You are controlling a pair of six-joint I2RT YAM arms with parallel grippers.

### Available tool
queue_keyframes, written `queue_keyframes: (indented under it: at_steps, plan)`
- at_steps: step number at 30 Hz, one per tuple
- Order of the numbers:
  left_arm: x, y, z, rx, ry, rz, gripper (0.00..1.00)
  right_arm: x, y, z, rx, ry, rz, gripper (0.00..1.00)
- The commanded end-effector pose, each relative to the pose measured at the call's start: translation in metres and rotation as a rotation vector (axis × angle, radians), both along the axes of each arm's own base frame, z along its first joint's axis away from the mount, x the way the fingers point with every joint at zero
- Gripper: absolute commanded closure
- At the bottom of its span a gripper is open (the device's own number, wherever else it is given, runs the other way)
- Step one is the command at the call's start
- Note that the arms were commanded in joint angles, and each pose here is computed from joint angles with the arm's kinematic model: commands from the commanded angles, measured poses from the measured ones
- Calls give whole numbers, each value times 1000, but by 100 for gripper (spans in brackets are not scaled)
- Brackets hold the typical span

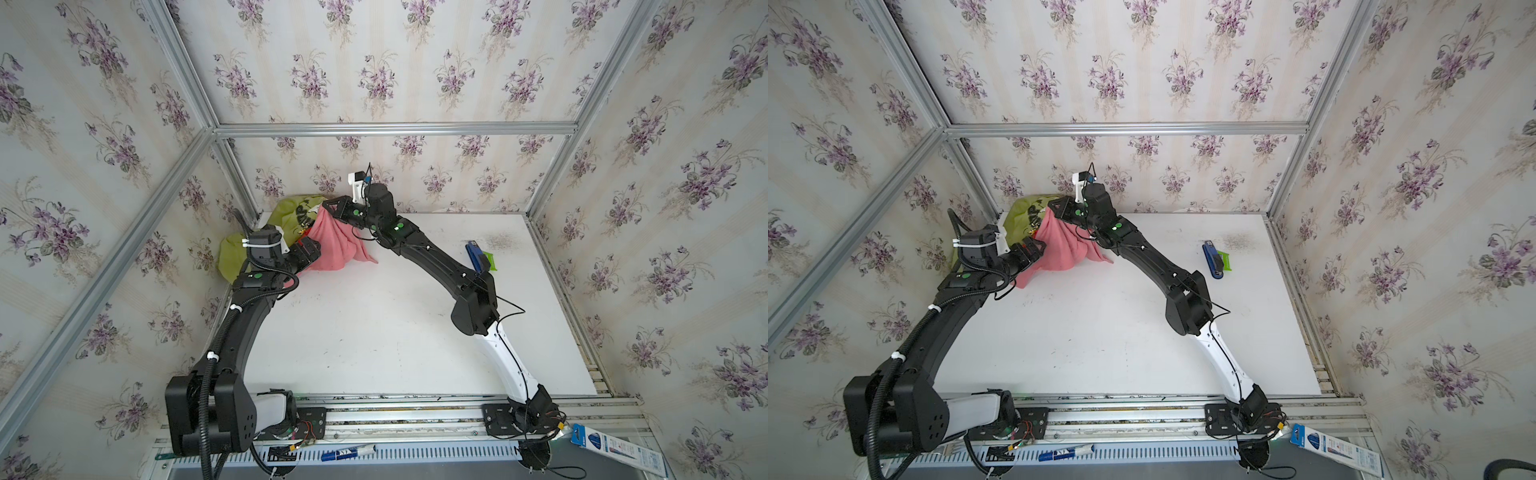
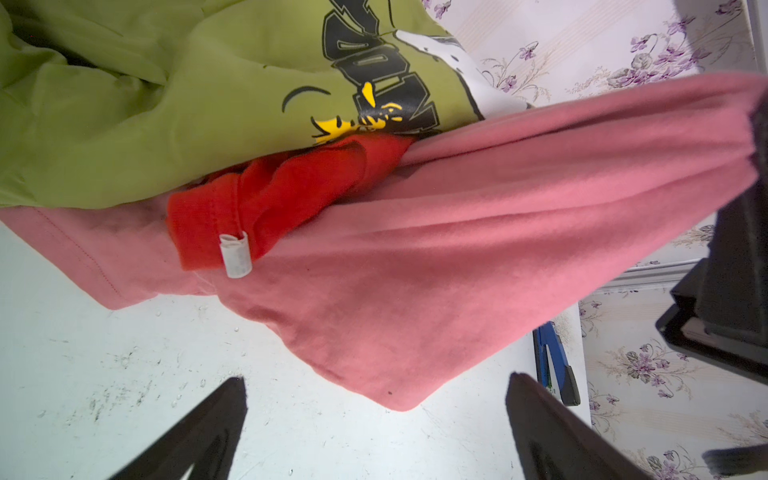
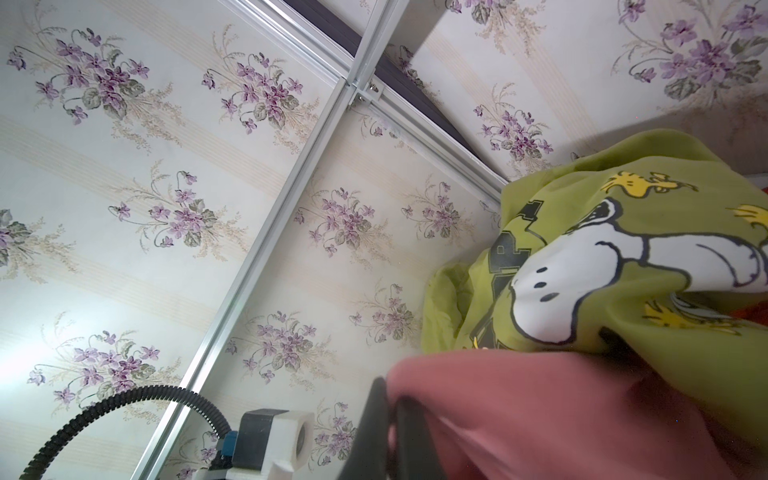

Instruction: Pick out a specific cloth from the pile

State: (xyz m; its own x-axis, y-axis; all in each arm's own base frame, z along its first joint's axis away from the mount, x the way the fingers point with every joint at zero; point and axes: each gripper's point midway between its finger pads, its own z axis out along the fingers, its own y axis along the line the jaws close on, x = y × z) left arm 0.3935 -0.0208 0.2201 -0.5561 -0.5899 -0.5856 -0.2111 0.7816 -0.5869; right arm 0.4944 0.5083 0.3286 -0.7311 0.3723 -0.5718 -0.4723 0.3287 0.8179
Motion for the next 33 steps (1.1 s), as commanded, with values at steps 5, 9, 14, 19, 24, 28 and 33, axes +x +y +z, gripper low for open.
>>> queue_keyframes:
  at_steps: [5, 9, 14, 19, 24, 28, 33]
  plan:
    - [2, 1, 8, 1, -27, -1, 0, -9, -9, 70, 121, -158, 1, 100]
    - [1, 1, 10, 1, -33, 0, 0, -11, -10, 73, 125, -162, 4, 100]
    - [1, 1, 13, 2, -40, 2, 0, -13, -11, 79, 132, -168, 5, 100]
    - [1, 2, 12, -2, -39, 4, 0, -14, -12, 86, 142, -177, 2, 100]
    - [0, 1, 14, -2, -43, 4, 0, -15, -13, 94, 153, -188, 5, 100]
    - [0, 2, 15, 0, -46, 6, 0, -16, -14, 97, 153, -195, 2, 100]
    - [0, 2, 14, -2, -44, 6, 0, -17, -15, 100, 156, -198, 3, 100]
